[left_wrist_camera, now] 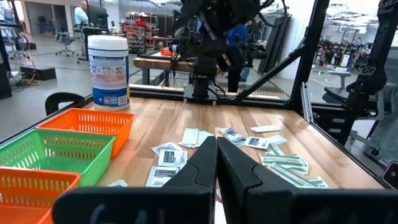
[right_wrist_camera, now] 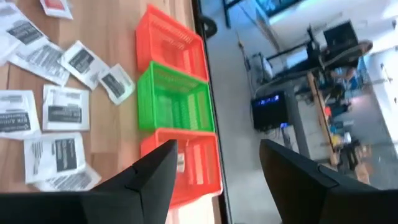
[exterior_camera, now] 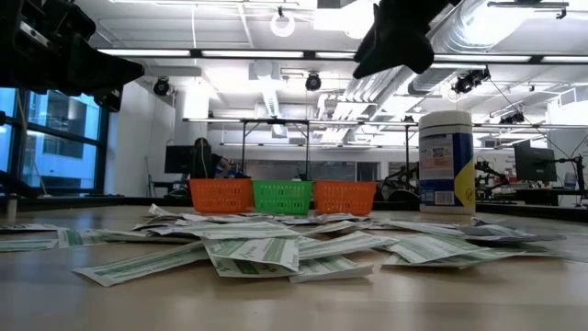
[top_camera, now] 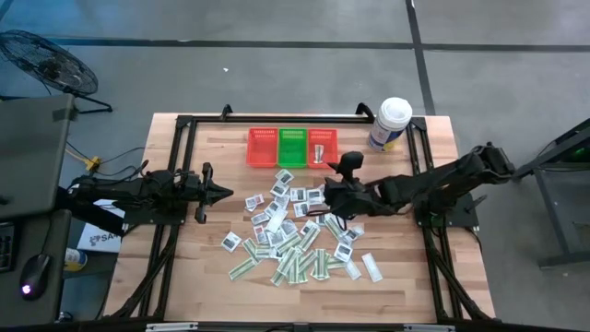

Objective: Pick & Place First Aid Supplies
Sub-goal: Put the bandage pack into the right orange bin

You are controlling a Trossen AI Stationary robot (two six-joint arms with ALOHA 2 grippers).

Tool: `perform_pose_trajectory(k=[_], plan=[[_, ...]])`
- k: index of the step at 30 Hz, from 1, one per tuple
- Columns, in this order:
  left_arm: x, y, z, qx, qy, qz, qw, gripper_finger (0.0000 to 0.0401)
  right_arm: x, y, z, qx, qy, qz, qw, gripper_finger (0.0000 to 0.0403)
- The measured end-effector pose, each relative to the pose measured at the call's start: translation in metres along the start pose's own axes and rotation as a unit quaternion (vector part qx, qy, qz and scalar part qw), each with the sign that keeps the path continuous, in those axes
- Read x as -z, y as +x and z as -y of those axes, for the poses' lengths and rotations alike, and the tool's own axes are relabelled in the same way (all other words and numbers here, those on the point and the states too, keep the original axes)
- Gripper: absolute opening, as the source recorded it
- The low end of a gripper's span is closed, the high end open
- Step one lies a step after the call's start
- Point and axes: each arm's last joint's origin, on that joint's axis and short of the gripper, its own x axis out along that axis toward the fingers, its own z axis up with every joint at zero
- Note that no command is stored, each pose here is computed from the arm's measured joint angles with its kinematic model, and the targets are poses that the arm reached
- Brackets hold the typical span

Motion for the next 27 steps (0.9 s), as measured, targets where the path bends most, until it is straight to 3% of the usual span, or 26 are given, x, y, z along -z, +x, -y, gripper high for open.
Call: perform_pose_trajectory(k=[9,18,27], plan=[[0.000,0.000,0.000,0.000,0.000,0.000,1.000,0.0001,0.009,-0.002,-0.006,-0.044,0.059,-0.030,0.997,0.0223],[0.000,0.000,0.000,0.000,0.000,0.000,1.000,0.0001,0.019,-0.007,-0.014,-0.117,0.129,-0.077,0.982,0.0222],[0.000,0.000,0.000,0.000,0.000,0.000,1.000,0.0001,0.041,-0.008,-0.031,-0.230,0.194,-0.179,0.937,0.0222]])
